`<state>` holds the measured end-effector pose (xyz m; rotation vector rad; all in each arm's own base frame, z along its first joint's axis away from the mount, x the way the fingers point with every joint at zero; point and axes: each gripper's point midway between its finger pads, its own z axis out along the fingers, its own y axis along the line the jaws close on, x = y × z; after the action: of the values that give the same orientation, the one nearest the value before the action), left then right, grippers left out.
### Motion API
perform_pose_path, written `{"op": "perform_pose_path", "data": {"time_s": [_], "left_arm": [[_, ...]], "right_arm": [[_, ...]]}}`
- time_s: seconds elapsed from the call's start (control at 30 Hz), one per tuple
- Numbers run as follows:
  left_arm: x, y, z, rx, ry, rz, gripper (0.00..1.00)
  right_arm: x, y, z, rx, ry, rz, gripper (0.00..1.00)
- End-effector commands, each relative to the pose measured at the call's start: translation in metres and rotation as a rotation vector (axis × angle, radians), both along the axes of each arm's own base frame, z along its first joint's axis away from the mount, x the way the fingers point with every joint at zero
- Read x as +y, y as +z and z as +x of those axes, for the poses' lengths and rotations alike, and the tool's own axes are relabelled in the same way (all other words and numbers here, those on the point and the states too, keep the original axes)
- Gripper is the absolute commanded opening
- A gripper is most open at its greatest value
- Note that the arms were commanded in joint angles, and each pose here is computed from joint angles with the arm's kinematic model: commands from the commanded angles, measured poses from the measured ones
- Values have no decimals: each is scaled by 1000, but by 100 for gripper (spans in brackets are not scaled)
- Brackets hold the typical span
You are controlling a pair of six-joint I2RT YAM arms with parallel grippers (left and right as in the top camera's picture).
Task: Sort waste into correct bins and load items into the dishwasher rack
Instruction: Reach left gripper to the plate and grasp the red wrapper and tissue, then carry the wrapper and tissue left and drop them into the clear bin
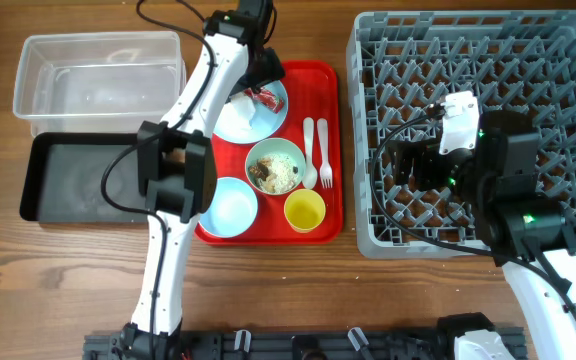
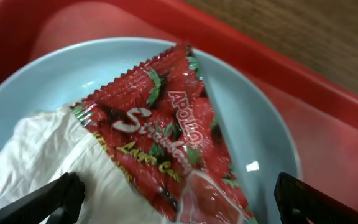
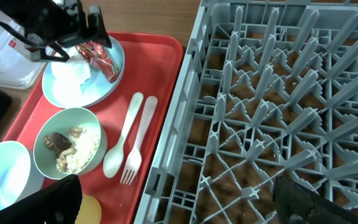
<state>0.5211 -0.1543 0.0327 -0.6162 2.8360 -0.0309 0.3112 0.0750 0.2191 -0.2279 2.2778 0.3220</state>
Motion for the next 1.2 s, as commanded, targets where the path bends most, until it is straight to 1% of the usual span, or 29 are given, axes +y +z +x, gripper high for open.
{"op": "perform_pose_path", "data": {"time_s": [0.0, 0.03, 0.1, 0.13, 0.17, 0.2, 0.27, 0.3, 0.33, 0.43, 0.53, 0.67, 0.8, 0.9, 1.0, 1.07, 1.17], "left_arm": [[9, -23, 0, 34, 38, 25, 100], [10, -25, -1, 41, 38, 27, 100], [10, -32, -3, 54, 38, 32, 96], [11, -34, -4, 59, 37, 34, 91], [11, -38, -4, 66, 38, 36, 83], [11, -41, -5, 72, 37, 38, 65], [12, -48, -8, 89, 37, 44, 33], [12, -50, -10, 97, 37, 47, 24], [13, -51, -11, 105, 36, 50, 4], [13, -50, -12, 107, 24, 53, 4], [12, -32, -8, 81, -43, 55, 4], [9, 35, 3, -31, -122, 43, 4], [17, 134, 8, -215, -154, 21, 4], [39, 187, 5, -313, -133, 22, 4], [78, 218, 1, -364, -57, 66, 4], [107, 221, 0, -359, -1, 104, 4], [146, 209, 0, -315, 70, 123, 4]], "right_arm": [[2, 5, 3, -9, 21, -3, 100], [2, 4, 3, -4, 21, -3, 100], [2, 1, 4, 3, 22, -4, 100], [2, -1, 5, 11, 21, -5, 99], [2, -3, 6, 18, 21, -5, 100], [2, -6, 6, 26, 22, -6, 100], [2, -11, 8, 44, 21, -8, 100], [3, -14, 9, 53, 21, -8, 100], [3, -18, 10, 65, 22, -9, 100], [3, -23, 12, 84, 21, -11, 100], [3, -27, 13, 96, 21, -12, 100], [3, -27, 13, 94, 21, -12, 100], [3, -26, 14, 91, 20, -11, 100], [3, -27, 14, 91, 20, -10, 100], [3, -26, 14, 90, 20, -10, 100], [3, -26, 14, 90, 20, -10, 100], [4, -26, 14, 91, 23, -8, 100]]}}
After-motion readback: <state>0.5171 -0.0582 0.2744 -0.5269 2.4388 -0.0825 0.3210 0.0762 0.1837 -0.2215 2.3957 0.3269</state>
